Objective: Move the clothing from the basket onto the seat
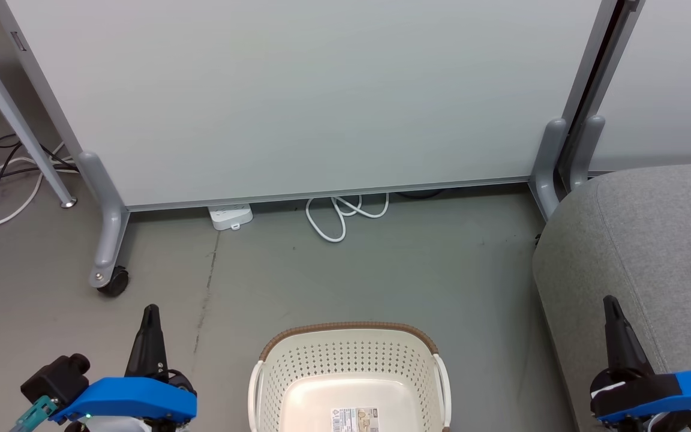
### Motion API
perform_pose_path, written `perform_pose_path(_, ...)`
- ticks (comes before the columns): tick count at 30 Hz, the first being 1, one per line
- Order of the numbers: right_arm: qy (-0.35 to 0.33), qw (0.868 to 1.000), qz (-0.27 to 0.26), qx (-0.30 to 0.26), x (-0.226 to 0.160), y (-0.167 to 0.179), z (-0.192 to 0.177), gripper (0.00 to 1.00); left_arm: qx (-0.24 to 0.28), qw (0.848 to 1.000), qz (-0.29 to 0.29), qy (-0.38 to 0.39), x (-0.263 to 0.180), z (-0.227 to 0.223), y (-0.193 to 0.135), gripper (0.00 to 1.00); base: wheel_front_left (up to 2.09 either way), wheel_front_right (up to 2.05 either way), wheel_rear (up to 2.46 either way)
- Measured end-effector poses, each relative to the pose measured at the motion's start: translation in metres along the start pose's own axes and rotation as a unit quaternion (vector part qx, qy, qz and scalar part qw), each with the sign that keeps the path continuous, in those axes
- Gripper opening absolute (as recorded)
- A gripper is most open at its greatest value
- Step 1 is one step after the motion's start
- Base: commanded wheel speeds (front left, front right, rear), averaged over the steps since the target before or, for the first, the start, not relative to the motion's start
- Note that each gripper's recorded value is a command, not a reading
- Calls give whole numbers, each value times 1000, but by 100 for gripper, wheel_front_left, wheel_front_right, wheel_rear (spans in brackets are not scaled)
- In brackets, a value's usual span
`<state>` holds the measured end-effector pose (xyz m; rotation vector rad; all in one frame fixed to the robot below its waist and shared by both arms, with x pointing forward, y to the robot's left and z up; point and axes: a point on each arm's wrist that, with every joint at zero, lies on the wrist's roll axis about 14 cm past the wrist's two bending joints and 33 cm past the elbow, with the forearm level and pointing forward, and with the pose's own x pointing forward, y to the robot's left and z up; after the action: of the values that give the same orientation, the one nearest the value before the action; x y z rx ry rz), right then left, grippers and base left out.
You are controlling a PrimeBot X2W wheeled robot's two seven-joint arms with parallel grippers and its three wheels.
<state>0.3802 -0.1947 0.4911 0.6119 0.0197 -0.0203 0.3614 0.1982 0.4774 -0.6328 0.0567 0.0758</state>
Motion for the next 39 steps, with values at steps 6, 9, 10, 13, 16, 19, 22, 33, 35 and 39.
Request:
perform_pose_path(6,3,999,-6,43,0,-2,0,0,-44,999,2,-1,3,3,0,0,0,0,0)
perform_pose_path(9,4,998,-8,65,0,-3,0,0,-64,998,3,1,4,3,0,0,0,0,0)
perform_pose_path(10,5,997,-9,71,0,-3,-1,0,-71,997,3,2,4,3,0,0,0,0,0)
perform_pose_path(13,5,996,-11,92,0,-3,0,0,-91,996,4,2,5,4,0,0,0,0,0)
perform_pose_path(16,4,994,-10,111,2,-3,1,0,-111,994,4,2,6,5,0,0,0,0,0)
perform_pose_path(19,4,991,-11,131,2,-2,2,0,-129,992,5,3,6,5,0,0,0,0,0)
perform_pose_path(22,4,989,-12,150,2,-3,2,0,-148,989,5,3,7,6,1,0,0,0,0)
perform_pose_path(33,6,977,-13,213,4,-2,3,0,-210,978,1,5,10,8,-2,0,0,0,0)
perform_pose_path(35,5,975,-12,223,4,-2,4,0,-220,976,0,5,11,9,-2,0,0,0,0)
perform_pose_path(39,5,970,-11,245,5,-1,5,0,-240,971,-2,6,12,10,-3,0,0,0,0)
